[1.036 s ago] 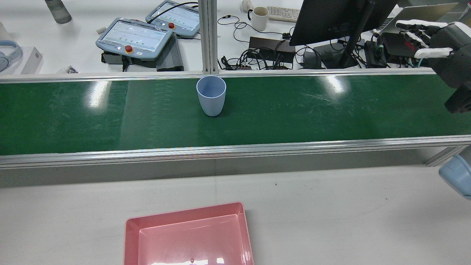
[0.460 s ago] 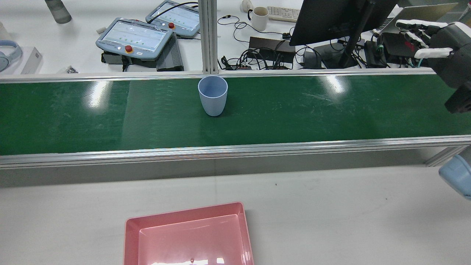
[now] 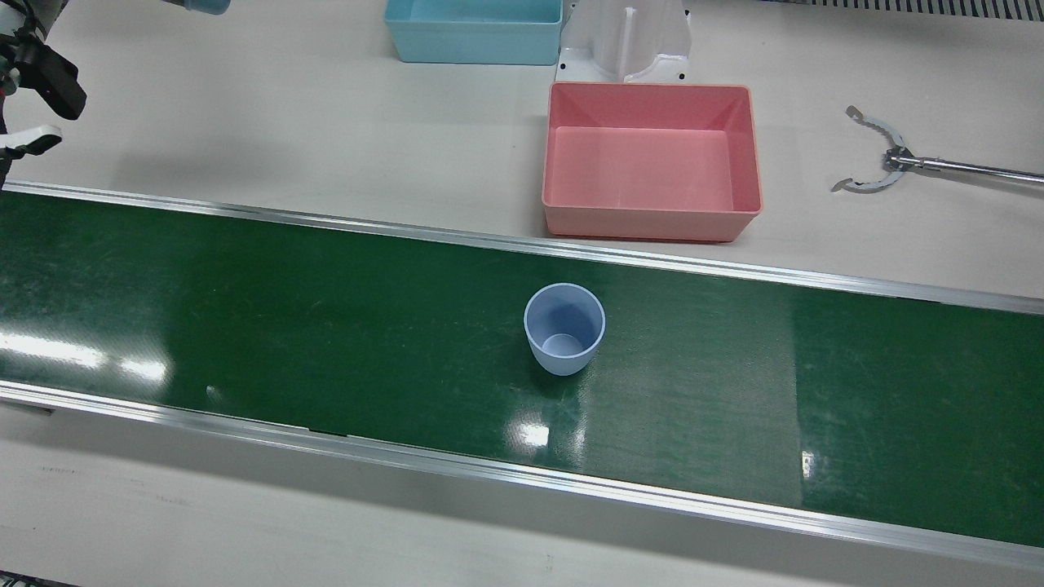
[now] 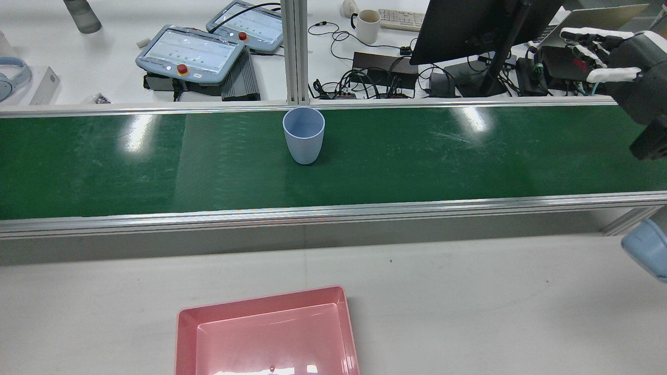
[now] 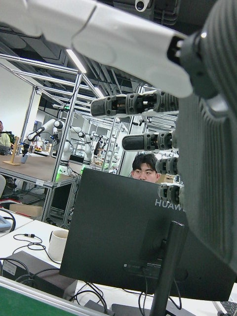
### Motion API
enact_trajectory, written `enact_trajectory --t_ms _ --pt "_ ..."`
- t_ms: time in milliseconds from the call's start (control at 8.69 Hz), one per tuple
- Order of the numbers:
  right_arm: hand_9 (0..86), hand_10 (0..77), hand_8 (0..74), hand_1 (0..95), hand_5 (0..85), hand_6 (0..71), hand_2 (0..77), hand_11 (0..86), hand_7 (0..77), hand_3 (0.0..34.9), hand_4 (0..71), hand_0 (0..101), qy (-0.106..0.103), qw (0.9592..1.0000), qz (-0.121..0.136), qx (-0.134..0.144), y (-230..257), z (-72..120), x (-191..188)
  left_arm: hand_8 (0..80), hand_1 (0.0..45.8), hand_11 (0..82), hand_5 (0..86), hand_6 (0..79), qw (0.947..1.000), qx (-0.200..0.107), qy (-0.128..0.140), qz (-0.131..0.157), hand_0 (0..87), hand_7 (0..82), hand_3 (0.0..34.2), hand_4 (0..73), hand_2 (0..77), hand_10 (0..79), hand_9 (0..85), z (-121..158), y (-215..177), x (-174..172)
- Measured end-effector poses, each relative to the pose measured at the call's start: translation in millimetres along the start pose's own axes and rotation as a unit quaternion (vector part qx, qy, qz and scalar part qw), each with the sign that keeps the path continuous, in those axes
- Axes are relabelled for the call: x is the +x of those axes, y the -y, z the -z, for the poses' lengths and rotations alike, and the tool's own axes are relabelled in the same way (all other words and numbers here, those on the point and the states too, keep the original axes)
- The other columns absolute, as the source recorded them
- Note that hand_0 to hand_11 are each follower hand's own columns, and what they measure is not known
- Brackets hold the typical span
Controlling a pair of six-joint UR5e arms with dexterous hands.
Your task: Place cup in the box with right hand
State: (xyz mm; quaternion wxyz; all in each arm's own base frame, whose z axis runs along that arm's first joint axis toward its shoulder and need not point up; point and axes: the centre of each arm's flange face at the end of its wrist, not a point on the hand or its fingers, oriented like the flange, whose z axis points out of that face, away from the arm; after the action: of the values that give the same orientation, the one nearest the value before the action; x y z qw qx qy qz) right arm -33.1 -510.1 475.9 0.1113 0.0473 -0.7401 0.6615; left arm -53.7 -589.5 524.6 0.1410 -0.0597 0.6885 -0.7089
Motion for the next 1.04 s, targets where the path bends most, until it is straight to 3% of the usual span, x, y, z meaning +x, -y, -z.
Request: enact_trajectory --t_ms 1036 --pt "10.4 4.4 2.7 7.1 4.9 7.6 0.5 8.2 41.5 3.4 28.9 54 0.000 1.0000 0.000 0.001 1.0 0.2 0.2 0.0 0.5 0.0 0.0 0.0 1.0000 0.000 0.000 0.000 0.0 0.0 0.0 0.0 0.5 0.0 0.5 0.0 0.0 -0.1"
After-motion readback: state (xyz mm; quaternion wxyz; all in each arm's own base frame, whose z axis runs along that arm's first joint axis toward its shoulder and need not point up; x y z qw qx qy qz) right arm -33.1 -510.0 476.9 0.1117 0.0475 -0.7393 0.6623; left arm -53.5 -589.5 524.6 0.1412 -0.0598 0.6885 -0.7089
